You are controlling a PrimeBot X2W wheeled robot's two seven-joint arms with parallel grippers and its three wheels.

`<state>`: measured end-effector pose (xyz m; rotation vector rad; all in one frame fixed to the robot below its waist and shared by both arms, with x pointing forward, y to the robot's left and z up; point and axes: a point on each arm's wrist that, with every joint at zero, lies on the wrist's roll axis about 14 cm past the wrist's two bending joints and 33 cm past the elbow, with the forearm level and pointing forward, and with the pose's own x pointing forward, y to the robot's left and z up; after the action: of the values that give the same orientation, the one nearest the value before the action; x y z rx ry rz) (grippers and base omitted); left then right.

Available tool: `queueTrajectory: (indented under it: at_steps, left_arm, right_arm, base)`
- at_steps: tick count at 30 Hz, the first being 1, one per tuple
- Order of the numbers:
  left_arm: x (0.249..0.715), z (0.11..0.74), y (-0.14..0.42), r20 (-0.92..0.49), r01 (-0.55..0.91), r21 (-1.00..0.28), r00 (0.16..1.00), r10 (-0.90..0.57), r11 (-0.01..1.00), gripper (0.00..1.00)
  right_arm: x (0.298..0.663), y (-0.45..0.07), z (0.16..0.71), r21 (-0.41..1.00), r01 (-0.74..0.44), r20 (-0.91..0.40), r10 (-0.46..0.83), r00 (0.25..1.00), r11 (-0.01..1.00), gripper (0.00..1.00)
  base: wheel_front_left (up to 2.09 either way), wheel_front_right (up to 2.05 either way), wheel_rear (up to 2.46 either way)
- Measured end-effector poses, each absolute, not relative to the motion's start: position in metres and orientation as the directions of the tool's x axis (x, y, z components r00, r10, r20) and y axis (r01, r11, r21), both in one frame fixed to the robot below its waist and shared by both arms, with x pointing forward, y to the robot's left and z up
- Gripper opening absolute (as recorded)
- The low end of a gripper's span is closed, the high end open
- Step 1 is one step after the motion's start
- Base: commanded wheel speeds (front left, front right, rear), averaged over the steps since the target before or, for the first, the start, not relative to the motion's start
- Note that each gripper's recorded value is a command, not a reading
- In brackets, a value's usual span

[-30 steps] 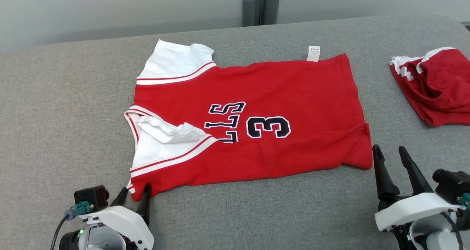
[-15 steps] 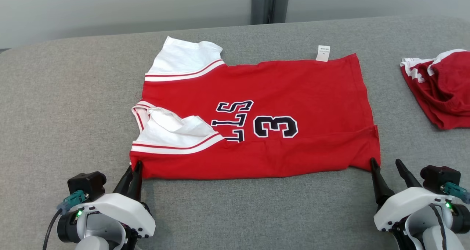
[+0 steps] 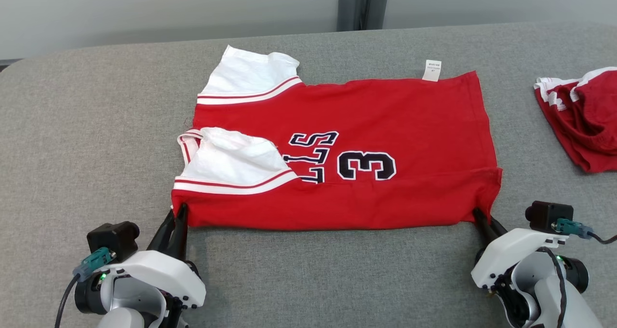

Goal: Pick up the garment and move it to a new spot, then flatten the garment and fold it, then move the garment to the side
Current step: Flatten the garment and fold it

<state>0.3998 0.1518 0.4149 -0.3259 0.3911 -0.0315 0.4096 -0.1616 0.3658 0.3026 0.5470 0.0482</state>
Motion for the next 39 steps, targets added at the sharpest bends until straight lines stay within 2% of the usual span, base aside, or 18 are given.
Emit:
queueTrajectory:
  at_steps: [10, 18, 23, 28, 29, 30, 31, 32, 39]
  left_arm:
    - [0.397, 0.434, 0.154, -0.312, -0.008, -0.312, 0.945, -0.095, 0.950, 0.00]
    - [0.358, 0.426, 0.145, -0.372, -0.018, -0.330, 0.922, -0.112, 0.944, 0.00]
    - [0.326, 0.412, 0.137, -0.451, -0.065, -0.365, 0.885, -0.116, 0.929, 0.00]
    - [0.312, 0.394, 0.138, -0.511, -0.107, -0.374, 0.853, -0.108, 0.921, 0.00]
    - [0.310, 0.390, 0.139, -0.520, -0.114, -0.369, 0.848, -0.104, 0.922, 0.00]
    - [0.309, 0.387, 0.140, -0.529, -0.118, -0.365, 0.843, -0.101, 0.923, 0.11]
    - [0.308, 0.385, 0.141, -0.535, -0.122, -0.360, 0.839, -0.098, 0.925, 0.45]
    - [0.308, 0.384, 0.143, -0.533, -0.122, -0.356, 0.841, -0.094, 0.926, 1.00]
    - [0.321, 0.394, 0.162, -0.485, -0.108, -0.306, 0.872, -0.057, 0.946, 1.00]
  right_arm:
    - [0.414, -0.189, 0.392, 0.292, 0.026, -0.456, 0.115, 0.882, 0.956, 0.00]
    - [0.373, -0.215, 0.396, 0.283, 0.059, -0.488, 0.090, 0.868, 0.957, 0.00]
    - [0.341, -0.213, 0.386, 0.309, 0.104, -0.540, 0.085, 0.837, 0.945, 0.00]
    - [0.327, -0.210, 0.379, 0.333, 0.147, -0.562, 0.070, 0.824, 0.931, 0.00]
    - [0.326, -0.211, 0.379, 0.329, 0.155, -0.564, 0.062, 0.824, 0.932, 0.33]
    - [0.325, -0.213, 0.378, 0.321, 0.160, -0.565, 0.053, 0.823, 0.933, 0.53]
    - [0.324, -0.215, 0.378, 0.317, 0.166, -0.565, 0.045, 0.824, 0.934, 1.00]
    - [0.323, -0.217, 0.378, 0.317, 0.176, -0.564, 0.036, 0.825, 0.932, 1.00]
    - [0.318, -0.240, 0.378, 0.277, 0.232, -0.556, -0.041, 0.830, 0.933, 1.00]
  base:
    - [0.00, 0.00, 0.00]
    - [0.00, 0.00, 0.00]
    - [0.00, 0.00, 0.00]
    - [0.00, 0.00, 0.00]
    - [0.00, 0.00, 0.00]
    - [0.00, 0.00, 0.00]
    - [0.00, 0.00, 0.00]
    - [0.00, 0.00, 0.00]
    - [0.00, 0.00, 0.00]
